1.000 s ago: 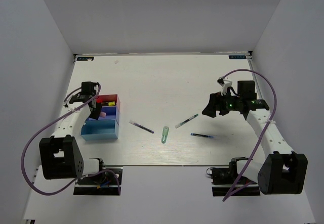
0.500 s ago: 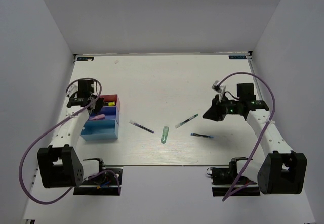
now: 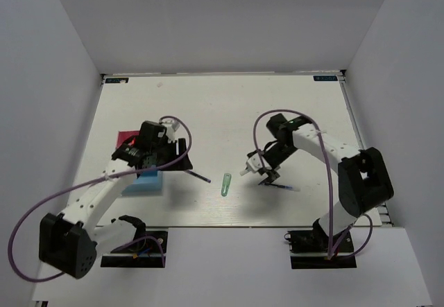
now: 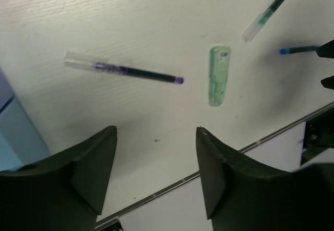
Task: Sort the stationery into containers
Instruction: Pick up the stationery from the center of the board.
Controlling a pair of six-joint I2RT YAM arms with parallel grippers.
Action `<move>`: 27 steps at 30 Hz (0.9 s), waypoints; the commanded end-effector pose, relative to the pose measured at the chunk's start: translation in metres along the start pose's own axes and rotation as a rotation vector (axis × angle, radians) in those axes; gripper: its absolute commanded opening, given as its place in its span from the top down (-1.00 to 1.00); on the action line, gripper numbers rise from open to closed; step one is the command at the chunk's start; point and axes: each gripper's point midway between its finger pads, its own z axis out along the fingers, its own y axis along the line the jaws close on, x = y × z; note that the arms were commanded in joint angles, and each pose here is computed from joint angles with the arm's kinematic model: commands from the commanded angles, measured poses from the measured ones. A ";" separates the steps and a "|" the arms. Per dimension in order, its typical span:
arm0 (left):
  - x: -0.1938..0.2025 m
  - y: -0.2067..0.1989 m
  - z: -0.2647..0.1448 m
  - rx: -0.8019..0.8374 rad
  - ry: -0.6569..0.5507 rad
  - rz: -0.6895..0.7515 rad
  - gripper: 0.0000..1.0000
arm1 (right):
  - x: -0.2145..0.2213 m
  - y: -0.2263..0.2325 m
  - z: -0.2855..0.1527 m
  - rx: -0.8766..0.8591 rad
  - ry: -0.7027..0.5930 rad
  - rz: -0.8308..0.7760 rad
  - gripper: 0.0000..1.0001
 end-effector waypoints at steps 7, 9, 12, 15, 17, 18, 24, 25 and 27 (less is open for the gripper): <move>-0.003 0.023 -0.069 -0.164 -0.259 0.028 -0.77 | 0.009 -0.057 0.058 -0.205 0.172 -0.410 -0.39; 0.000 0.023 -0.084 -0.181 -0.273 0.025 -0.77 | 0.011 -0.067 0.070 -0.230 0.189 -0.424 -0.39; 0.010 0.024 -0.095 -0.190 -0.254 0.020 -0.80 | 0.015 -0.074 0.085 -0.280 0.200 -0.436 -0.32; 0.017 0.025 -0.102 -0.195 -0.245 0.013 -0.82 | 0.014 -0.075 0.092 -0.337 0.222 -0.470 -0.30; 0.020 0.024 -0.106 -0.188 -0.252 0.004 -0.86 | 0.014 -0.068 0.099 -0.388 0.222 -0.478 -0.27; 0.022 0.024 -0.107 -0.187 -0.251 0.000 -0.86 | 0.018 -0.064 0.103 -0.408 0.223 -0.473 -0.24; 0.028 0.023 -0.117 -0.179 -0.269 -0.010 -0.91 | 0.031 -0.050 0.114 -0.475 0.269 -0.502 -0.22; 0.028 0.023 -0.119 -0.181 -0.270 -0.013 -0.91 | 0.032 -0.046 0.115 -0.481 0.272 -0.500 -0.22; 0.026 0.020 -0.125 -0.175 -0.281 -0.010 -0.98 | 0.038 -0.045 0.120 -0.468 0.288 -0.498 -0.18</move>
